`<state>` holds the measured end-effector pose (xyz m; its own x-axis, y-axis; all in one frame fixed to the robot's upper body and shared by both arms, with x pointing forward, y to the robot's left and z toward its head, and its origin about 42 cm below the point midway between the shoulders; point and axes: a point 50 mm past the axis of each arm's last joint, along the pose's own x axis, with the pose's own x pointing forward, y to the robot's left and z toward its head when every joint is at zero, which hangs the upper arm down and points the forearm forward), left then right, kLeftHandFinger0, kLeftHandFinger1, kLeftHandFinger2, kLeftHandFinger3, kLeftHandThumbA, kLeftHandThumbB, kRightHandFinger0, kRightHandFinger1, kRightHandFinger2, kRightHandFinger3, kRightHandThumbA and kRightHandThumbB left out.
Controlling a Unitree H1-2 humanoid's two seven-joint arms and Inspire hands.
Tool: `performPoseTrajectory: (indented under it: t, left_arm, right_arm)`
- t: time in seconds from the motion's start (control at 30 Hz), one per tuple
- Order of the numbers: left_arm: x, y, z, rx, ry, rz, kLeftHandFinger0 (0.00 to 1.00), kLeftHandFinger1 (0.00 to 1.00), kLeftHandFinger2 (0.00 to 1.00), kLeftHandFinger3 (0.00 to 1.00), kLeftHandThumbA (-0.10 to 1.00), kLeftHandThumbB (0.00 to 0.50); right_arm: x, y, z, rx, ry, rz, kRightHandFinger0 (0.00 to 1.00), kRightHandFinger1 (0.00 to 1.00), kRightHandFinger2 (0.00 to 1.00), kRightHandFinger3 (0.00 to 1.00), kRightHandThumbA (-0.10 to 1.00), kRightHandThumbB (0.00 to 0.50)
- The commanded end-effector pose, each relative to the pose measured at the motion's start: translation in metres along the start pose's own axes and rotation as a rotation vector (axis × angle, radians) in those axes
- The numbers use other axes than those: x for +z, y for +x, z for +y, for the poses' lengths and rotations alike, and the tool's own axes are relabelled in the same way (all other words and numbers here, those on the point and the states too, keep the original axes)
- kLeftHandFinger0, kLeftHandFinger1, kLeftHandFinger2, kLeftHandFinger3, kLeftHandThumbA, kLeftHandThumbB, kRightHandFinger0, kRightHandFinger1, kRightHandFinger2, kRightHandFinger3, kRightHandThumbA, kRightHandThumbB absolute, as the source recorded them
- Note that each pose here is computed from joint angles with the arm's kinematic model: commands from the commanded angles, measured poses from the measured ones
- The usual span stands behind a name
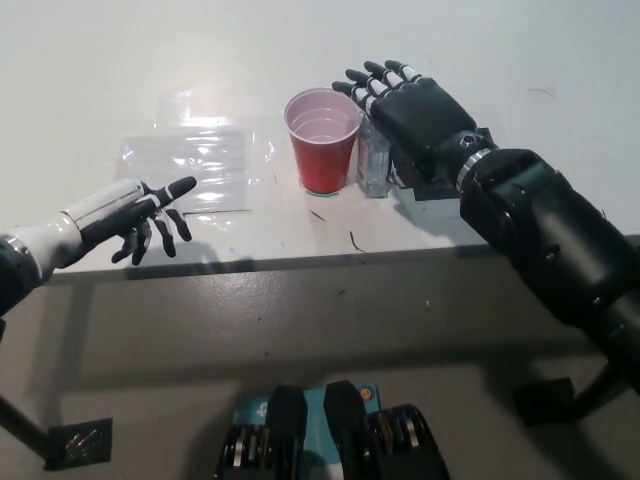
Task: The robot uses its right hand to press the hand soap kept in the middle of the table to get liquid hand soap out
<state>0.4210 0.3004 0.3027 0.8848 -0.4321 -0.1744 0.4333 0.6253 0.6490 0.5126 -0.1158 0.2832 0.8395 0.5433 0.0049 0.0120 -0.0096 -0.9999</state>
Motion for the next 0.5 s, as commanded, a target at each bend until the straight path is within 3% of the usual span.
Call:
performPoseTrajectory:
  t: [0.0, 0.47]
  left_arm:
    - [0.017, -0.004, 0.020, 0.015, 0.063, -0.037, 0.11, 0.18, 0.35, 0.59, 1.00, 0.188]
    - [0.025, -0.004, 0.029, 0.019, 0.080, -0.058, 0.10, 0.16, 0.34, 0.58, 1.00, 0.186]
  right_arm:
    - [-0.005, -0.014, 0.057, 0.169, 0.114, 0.031, 1.00, 1.00, 1.00, 1.00, 1.00, 0.476]
    - [-0.013, -0.018, 0.072, 0.178, 0.116, 0.085, 1.00, 1.00, 1.00, 1.00, 1.00, 0.500]
